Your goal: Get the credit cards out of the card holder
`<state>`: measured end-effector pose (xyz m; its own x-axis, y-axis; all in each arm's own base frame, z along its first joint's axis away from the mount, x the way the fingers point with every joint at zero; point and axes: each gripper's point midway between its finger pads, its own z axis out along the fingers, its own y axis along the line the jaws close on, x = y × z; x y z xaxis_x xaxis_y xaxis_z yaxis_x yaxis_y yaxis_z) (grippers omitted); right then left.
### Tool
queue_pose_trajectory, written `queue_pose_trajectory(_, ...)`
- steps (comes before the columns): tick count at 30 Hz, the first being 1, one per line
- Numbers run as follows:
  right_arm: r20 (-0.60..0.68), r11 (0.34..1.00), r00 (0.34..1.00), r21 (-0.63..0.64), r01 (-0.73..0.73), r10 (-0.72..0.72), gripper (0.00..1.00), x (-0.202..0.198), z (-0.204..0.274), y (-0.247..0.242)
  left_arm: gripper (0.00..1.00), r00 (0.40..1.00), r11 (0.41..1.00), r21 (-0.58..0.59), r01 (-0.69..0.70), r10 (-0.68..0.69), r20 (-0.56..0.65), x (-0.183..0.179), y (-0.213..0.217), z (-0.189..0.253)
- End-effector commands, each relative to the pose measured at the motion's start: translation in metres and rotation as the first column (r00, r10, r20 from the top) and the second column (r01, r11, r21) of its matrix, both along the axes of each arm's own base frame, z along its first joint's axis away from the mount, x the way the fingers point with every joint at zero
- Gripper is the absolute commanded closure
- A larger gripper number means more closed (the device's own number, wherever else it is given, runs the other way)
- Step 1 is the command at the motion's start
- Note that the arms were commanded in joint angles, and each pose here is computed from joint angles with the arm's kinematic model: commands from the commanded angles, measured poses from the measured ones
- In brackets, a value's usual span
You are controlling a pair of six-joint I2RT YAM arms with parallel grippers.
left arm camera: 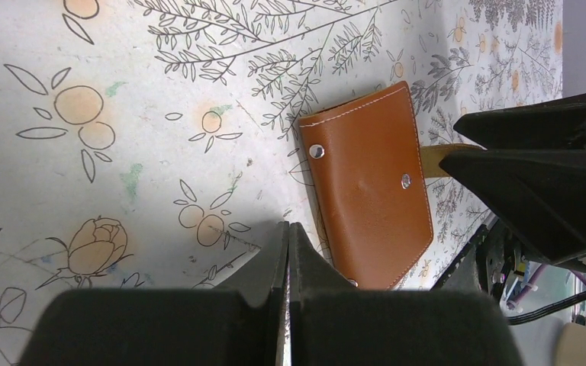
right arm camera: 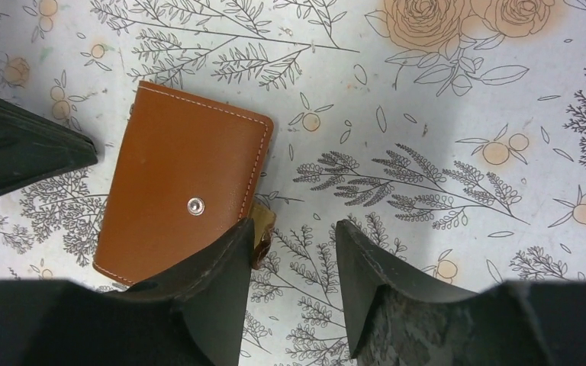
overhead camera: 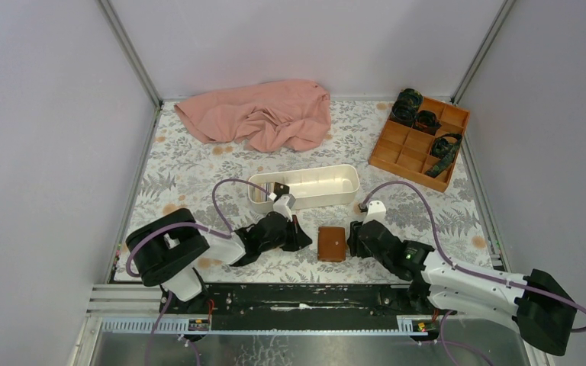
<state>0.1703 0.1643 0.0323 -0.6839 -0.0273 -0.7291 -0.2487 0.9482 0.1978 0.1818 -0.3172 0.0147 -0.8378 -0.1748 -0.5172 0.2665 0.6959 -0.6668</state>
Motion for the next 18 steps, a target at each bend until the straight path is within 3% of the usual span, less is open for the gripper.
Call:
queue_pose_trajectory(1,0.059,1.0,0.998,0.0,-0.001,0.001,0.49,0.014,0.025,0.006,1.0,1.0,0.999,0.033,-0.009,0.009,0.008,0.0,0.009,-0.008)
queue_pose_trajectory(8,0.097,0.999,0.995,0.032,-0.019,0.016,0.53,0.019,0.041,0.014,1.0,1.0,0.999,0.032,-0.012,0.012,0.008,0.0,0.01,-0.009)
queue_pose_trajectory(18,0.03,1.0,1.0,0.017,0.006,-0.007,0.59,0.012,0.011,0.011,1.0,1.0,0.999,0.031,-0.01,0.01,0.01,-0.002,0.012,-0.009)
